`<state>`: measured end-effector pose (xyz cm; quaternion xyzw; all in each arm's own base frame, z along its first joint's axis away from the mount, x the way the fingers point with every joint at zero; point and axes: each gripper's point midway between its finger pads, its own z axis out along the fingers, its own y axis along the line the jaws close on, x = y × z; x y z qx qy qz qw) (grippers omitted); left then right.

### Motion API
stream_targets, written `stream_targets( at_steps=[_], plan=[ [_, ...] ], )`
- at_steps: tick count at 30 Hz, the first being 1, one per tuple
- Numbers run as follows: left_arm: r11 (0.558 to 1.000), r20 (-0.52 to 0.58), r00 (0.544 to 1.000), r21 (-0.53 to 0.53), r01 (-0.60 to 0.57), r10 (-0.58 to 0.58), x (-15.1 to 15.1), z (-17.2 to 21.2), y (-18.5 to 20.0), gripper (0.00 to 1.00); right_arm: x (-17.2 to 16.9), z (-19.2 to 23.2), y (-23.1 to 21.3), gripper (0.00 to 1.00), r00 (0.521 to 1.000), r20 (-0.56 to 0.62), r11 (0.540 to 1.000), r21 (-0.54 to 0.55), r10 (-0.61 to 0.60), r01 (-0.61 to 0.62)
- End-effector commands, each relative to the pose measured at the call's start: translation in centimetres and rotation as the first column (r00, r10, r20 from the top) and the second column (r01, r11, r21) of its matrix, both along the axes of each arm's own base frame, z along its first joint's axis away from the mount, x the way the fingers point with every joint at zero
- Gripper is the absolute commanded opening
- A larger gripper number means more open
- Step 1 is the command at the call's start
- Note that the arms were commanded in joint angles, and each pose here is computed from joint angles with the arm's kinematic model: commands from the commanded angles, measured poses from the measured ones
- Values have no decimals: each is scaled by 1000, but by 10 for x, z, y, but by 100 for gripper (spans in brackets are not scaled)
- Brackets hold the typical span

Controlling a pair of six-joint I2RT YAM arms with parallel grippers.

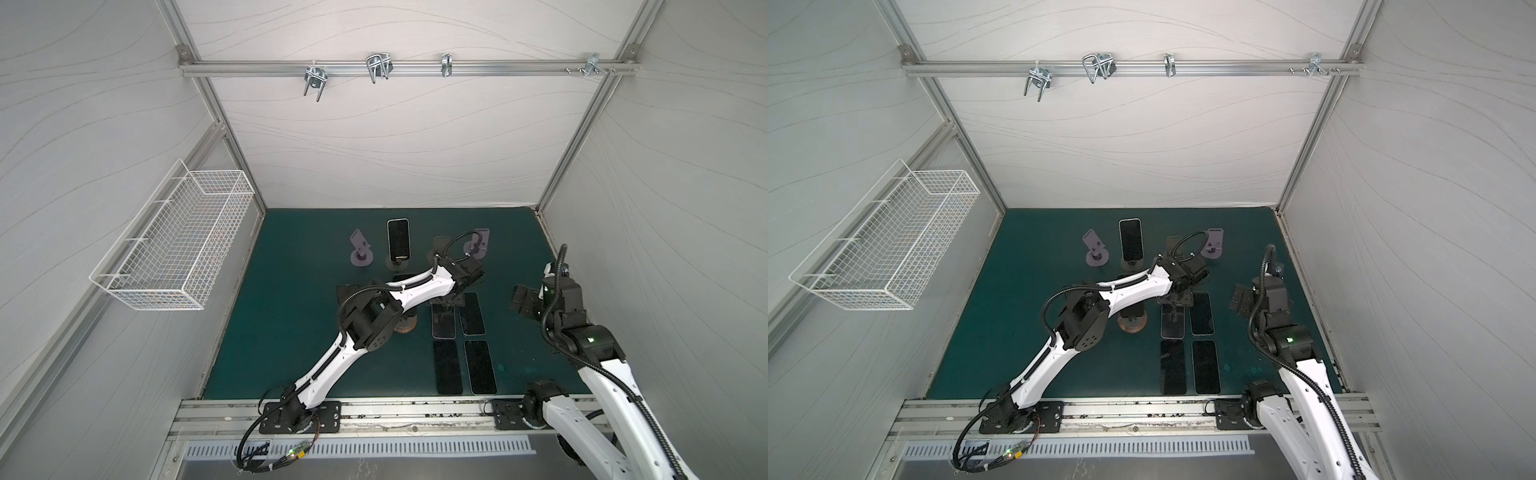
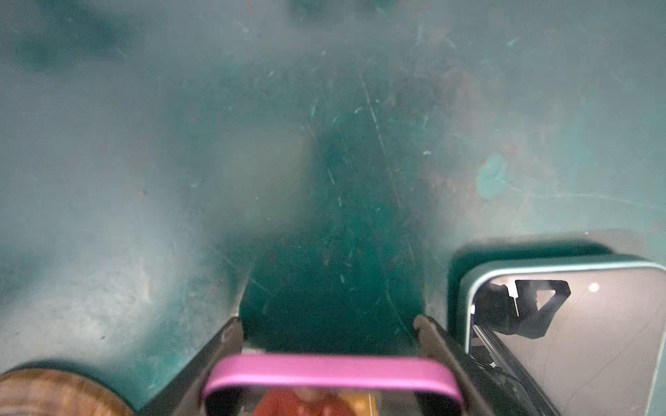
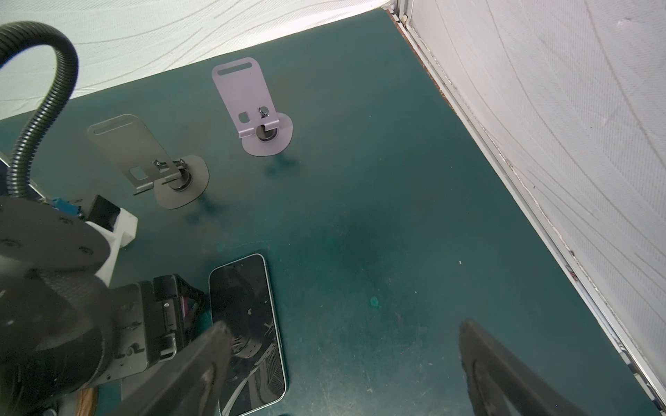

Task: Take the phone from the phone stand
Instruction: 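Lower the pink-edged phone with the left gripper beside the flat phones, then open the left gripper to release the pink-edged phone on the table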

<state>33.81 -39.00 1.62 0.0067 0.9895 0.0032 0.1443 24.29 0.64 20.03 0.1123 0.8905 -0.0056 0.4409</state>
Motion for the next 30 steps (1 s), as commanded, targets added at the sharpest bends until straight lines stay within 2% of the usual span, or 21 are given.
stream_targets(
  at_steps=[1,14,23,30],
  plan=[
    [981,-58,998,192,-26,37,-6,-44,47,78,-2,-4,0,99,1000,-16,1000,-4,9,-9],
    [980,-56,998,196,-27,39,-5,-43,49,79,-3,-3,0,99,1000,-13,1000,-4,13,-13],
    [989,3,999,142,-35,35,3,-6,41,84,-3,-5,1,99,1000,-14,1000,1,12,-12],
    [995,72,997,102,3,-10,16,25,28,88,-4,-5,2,99,1000,-15,1000,9,17,-16]
  ],
)
